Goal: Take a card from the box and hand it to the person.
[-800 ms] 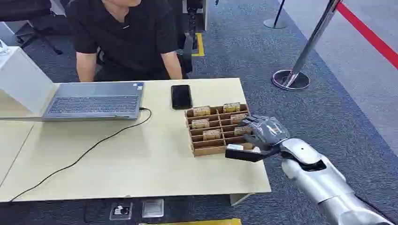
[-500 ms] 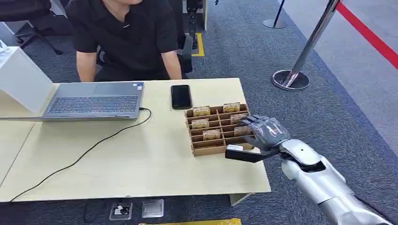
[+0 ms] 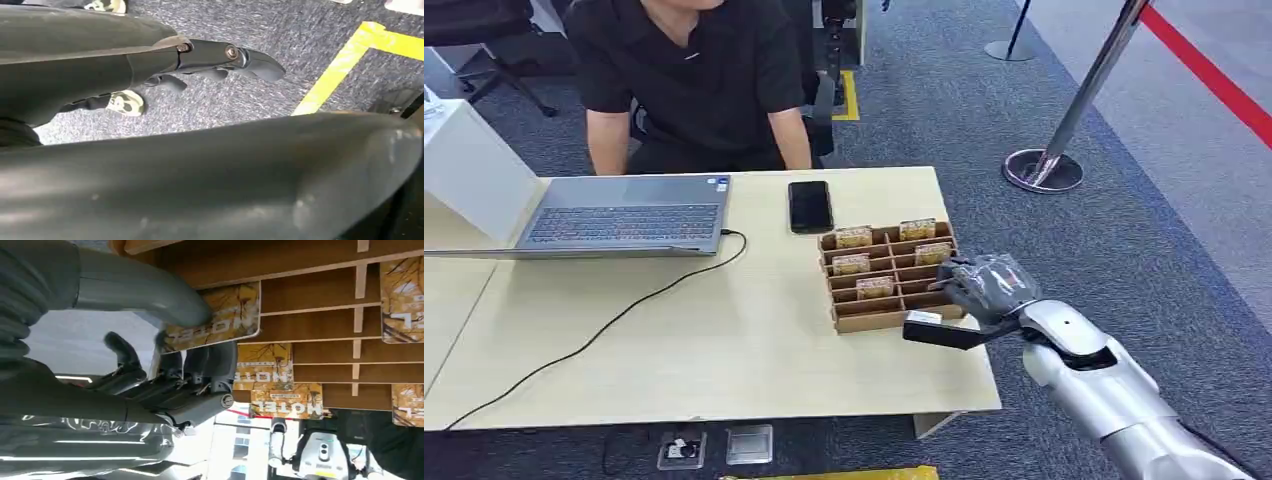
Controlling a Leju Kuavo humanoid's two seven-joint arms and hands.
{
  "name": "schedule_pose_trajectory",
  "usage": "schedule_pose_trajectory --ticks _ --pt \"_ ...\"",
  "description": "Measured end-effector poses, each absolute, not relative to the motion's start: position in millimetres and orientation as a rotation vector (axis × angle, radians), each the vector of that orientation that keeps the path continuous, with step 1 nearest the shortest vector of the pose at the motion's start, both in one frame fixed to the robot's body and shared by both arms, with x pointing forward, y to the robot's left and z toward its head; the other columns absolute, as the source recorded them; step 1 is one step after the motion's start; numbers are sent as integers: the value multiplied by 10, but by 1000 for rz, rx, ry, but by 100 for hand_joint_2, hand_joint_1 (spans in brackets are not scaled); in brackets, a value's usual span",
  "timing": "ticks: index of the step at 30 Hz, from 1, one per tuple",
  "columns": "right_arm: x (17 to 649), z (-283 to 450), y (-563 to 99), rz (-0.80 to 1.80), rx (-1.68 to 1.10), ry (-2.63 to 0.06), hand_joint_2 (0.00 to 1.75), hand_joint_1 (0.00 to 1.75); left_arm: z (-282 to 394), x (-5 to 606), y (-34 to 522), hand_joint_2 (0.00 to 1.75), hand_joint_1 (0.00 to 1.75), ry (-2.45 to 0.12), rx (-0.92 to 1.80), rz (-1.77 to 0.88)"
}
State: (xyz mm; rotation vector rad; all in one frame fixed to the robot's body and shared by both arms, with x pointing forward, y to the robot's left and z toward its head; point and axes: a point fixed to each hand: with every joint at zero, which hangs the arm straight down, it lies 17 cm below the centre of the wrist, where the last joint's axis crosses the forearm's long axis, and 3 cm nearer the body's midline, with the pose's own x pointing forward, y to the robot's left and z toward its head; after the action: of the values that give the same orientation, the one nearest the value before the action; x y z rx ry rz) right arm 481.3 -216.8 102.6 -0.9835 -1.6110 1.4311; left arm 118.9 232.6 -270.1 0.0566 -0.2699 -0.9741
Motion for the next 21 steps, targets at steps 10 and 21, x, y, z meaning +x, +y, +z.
schedule_pose_trajectory --ticks 10,21 --pt "4799 1047 -2161 1424 -985 -1627 175 175 -2692 1240 2313 175 0 -300 64 -988" --pt "4715 1591 -2047 1195 -931 -1881 175 175 -2682 1314 2330 175 0 -324 92 -1009"
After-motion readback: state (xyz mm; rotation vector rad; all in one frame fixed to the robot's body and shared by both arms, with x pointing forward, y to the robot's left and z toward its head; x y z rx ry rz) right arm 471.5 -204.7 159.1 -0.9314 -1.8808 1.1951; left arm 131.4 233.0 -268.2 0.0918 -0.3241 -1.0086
